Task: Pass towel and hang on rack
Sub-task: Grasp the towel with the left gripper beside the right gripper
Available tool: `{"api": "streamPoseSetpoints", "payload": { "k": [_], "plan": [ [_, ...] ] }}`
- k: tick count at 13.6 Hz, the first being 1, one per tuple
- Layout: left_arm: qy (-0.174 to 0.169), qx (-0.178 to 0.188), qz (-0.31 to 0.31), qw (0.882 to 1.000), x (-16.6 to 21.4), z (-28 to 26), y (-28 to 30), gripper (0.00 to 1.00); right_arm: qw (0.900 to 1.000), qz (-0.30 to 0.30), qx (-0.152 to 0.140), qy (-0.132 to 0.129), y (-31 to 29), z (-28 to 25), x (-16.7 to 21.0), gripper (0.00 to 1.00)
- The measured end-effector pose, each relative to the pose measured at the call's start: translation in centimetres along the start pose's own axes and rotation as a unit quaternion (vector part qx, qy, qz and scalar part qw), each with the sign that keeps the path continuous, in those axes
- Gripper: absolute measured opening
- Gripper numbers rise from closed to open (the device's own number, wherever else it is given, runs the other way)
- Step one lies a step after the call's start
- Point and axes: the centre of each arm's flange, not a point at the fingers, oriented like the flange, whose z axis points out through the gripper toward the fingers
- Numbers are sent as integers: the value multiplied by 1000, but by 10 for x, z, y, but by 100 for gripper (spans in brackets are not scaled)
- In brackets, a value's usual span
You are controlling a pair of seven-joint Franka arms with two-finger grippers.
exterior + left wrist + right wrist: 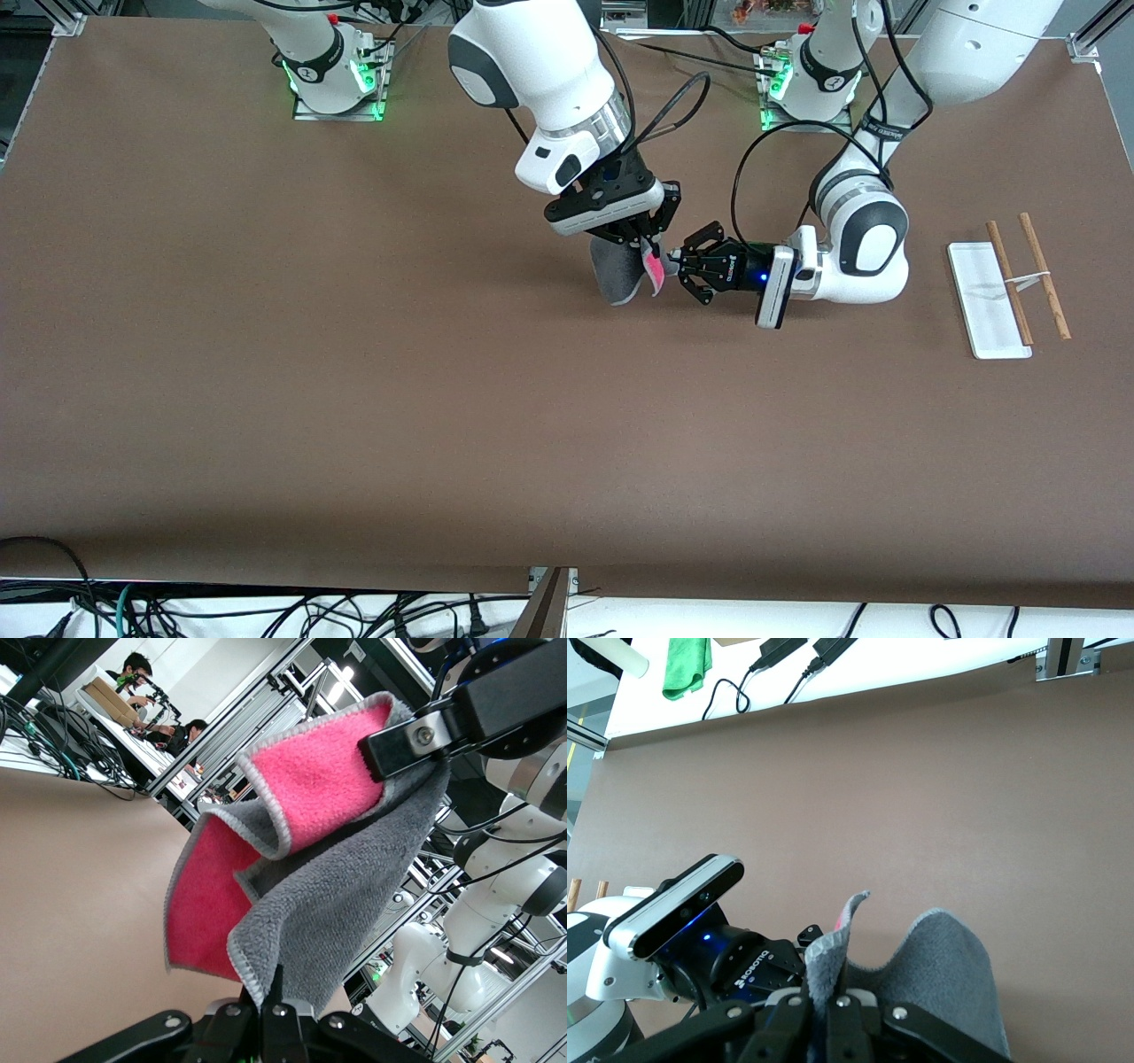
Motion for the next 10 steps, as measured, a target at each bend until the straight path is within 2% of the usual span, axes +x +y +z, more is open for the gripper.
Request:
{"api": "streamPoseSetpoints", "payload": {
  "k": [3,5,10],
  "plan": [
    [2,-3,0,1000,1,-1,1,2,1000,0,0,0,0,0,0,6],
    [4,-5,0,1000,1,-2,1,2,1000,-1,-1,1,0,0,0,23],
    [6,-8,0,1000,2,-4,1,2,1000,-12,-8,13,2,-2,4,76]
  ]
}}
